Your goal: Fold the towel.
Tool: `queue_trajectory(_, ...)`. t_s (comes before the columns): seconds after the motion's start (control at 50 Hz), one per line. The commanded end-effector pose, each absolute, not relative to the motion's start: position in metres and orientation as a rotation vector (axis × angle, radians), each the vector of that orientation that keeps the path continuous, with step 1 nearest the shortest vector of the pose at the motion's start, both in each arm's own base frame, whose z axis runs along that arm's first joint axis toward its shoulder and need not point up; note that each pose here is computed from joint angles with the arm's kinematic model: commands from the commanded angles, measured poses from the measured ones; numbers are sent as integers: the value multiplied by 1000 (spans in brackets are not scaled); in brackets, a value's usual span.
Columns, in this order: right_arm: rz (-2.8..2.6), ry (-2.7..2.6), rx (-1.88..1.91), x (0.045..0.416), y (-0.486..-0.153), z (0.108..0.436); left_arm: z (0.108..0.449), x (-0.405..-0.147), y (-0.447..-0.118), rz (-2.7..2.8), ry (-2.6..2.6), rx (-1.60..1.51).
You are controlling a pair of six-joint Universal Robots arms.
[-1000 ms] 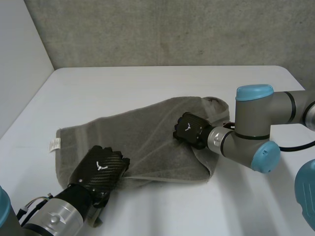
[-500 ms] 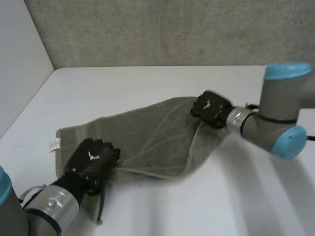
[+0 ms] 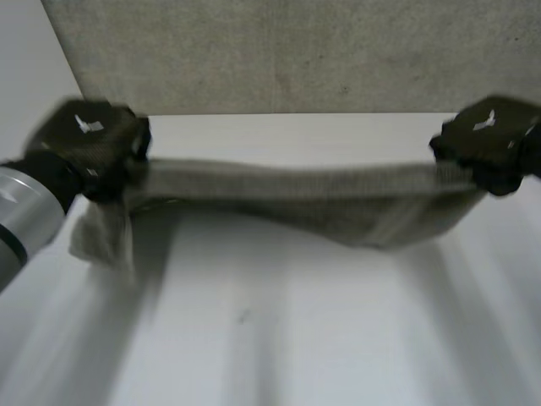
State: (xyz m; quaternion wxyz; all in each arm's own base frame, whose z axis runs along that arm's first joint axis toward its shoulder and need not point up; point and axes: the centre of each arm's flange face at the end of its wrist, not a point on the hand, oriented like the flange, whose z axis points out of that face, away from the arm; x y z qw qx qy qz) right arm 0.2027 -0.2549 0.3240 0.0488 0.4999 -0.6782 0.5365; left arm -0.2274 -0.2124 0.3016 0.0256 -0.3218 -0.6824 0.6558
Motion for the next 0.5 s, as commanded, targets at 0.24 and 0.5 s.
queue_trajectory(0.24, 1220, -2193, 1694, 237, -284, 223, 189, -245, -264, 1519, -2362, -1321)
queue_trajectory(0.5, 2335, -1369, 967, 282, -374, 380, 354, -277, -375, 2678, -1560, -999)
